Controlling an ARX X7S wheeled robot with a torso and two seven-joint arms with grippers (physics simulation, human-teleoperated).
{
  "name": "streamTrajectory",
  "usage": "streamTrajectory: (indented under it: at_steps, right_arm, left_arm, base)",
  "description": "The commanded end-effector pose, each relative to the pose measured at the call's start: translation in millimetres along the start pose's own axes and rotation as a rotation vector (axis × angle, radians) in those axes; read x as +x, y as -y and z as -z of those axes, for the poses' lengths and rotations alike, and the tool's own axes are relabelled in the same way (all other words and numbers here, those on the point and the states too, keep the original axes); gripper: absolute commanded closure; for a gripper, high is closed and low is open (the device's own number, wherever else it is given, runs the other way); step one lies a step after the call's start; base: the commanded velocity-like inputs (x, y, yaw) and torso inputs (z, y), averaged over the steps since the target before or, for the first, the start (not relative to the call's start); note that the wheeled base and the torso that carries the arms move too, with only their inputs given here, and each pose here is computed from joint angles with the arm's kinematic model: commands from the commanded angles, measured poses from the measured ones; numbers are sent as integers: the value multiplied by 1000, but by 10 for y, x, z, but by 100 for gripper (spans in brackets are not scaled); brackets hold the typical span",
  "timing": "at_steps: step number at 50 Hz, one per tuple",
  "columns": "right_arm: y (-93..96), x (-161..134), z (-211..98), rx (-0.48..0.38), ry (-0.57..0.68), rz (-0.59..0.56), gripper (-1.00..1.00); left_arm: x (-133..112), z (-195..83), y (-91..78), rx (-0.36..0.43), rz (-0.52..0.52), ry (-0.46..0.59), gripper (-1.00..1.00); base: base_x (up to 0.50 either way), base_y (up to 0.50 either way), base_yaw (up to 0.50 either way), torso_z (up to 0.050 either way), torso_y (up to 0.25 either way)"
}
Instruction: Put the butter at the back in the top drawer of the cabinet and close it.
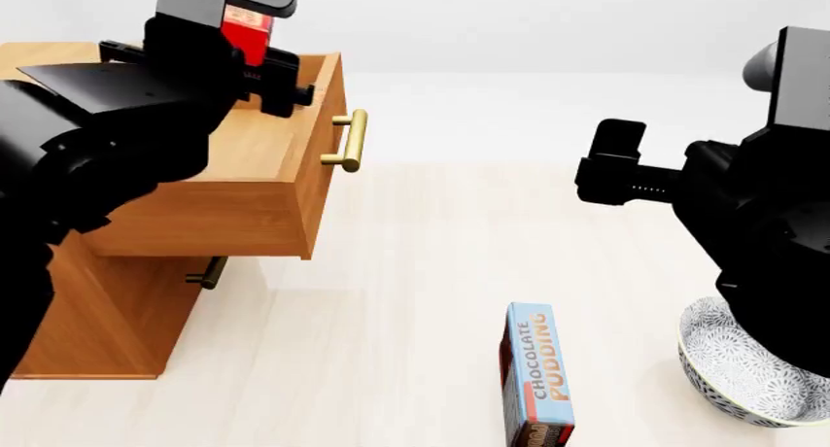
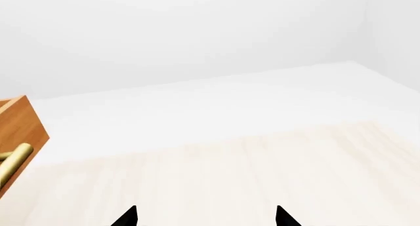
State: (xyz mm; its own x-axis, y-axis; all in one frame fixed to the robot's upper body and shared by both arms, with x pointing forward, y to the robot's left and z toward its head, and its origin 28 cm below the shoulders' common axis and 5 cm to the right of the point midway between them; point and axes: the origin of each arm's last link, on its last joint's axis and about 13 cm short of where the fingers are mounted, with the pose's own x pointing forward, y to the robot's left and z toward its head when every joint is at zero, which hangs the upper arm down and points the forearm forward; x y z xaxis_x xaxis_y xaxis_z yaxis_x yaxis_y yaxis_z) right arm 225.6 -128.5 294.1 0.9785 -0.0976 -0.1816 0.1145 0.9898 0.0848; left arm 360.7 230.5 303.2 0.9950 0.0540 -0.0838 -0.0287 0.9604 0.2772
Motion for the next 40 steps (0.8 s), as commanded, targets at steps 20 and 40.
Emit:
streamTrajectory:
  at_steps: [20,40]
  right_arm:
    - [-10,-3,-5,-7,-5,0,-100]
    - [7,-6,0,-2,-7,-1,-100]
  left_arm:
    - [42,-38,-223,-145,-52,-22,100]
    - [91,97,-139,-80,-16,-142,100]
  base:
    - [0,0,0,0,2]
    - [0,0,0,1,2]
